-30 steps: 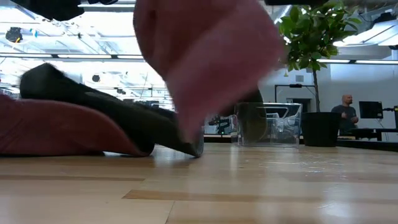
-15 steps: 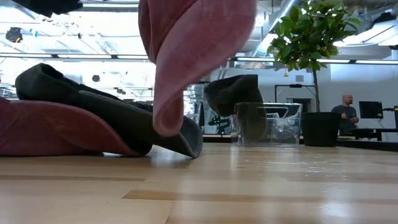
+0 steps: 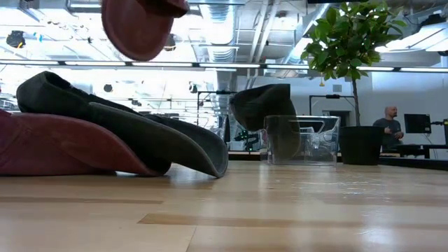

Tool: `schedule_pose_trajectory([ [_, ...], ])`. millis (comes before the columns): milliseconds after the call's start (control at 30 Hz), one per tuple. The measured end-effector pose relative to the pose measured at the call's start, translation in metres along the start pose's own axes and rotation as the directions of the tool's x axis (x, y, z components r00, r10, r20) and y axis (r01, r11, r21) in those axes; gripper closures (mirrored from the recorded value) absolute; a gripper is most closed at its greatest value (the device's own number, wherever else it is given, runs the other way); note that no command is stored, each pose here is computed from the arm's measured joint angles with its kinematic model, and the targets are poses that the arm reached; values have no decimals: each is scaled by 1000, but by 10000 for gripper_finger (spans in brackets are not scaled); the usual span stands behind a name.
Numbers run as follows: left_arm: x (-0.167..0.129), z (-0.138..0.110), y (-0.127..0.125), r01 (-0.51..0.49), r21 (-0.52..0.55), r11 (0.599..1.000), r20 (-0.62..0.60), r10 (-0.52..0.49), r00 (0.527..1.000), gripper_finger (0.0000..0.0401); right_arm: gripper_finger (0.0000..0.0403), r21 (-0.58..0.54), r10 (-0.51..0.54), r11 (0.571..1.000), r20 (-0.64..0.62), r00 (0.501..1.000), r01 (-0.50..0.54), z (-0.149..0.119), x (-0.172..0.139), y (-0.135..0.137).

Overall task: Pick & Place hat
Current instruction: Put the right red cap in the left transparent bin

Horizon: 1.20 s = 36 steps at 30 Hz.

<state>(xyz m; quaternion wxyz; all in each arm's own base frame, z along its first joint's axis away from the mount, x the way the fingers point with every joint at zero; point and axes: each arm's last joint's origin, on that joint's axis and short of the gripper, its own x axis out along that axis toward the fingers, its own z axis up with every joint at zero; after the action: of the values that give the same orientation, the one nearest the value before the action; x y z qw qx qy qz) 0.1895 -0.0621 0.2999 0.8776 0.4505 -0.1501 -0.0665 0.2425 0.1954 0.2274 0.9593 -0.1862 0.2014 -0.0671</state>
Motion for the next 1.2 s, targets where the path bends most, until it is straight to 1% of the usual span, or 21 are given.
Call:
schedule_pose_trajectory([
  [167, -13, -5, 18, -75, 31, 997, -56, 77, 995, 384, 154, 5, -5, 1000, -2, 1000, 5, 0, 1, -1],
  [367, -19, -25, 32, -110, 130, 985, -176, 132, 975, 384, 154, 20, -5, 1000, -2, 1000, 5, 0, 1, -1],
  [467, -21, -38, 38, -81, 176, 981, -210, 118, 970, 384, 154, 20, -4, 1000, -3, 1000, 5, 0, 1, -1],
  [567, -25, -49, 47, -60, 210, 976, -177, 98, 979, 384, 154, 16, -4, 1000, -3, 1000, 5, 0, 1, -1],
  [633, -29, -57, 53, -54, 222, 974, -176, 95, 980, 384, 154, 14, -4, 1000, -3, 1000, 5, 0, 1, -1],
  [767, -38, -75, 66, -65, 246, 967, -233, 124, 964, 384, 154, 13, -3, 1000, -3, 1000, 3, 0, 1, -1],
  [867, -48, -85, 75, -67, 259, 964, -248, 133, 959, 384, 154, 12, -3, 1000, -3, 1000, 3, 0, 1, -1],
  [1067, -67, -103, 90, -61, 236, 970, -269, 125, 955, 384, 154, 12, -3, 1000, -3, 1000, 3, 0, 1, -1],
  [1200, -77, -116, 97, -52, 228, 972, -310, 123, 943, 384, 154, 12, -5, 1000, -5, 1000, 6, 0, 2, -2],
])
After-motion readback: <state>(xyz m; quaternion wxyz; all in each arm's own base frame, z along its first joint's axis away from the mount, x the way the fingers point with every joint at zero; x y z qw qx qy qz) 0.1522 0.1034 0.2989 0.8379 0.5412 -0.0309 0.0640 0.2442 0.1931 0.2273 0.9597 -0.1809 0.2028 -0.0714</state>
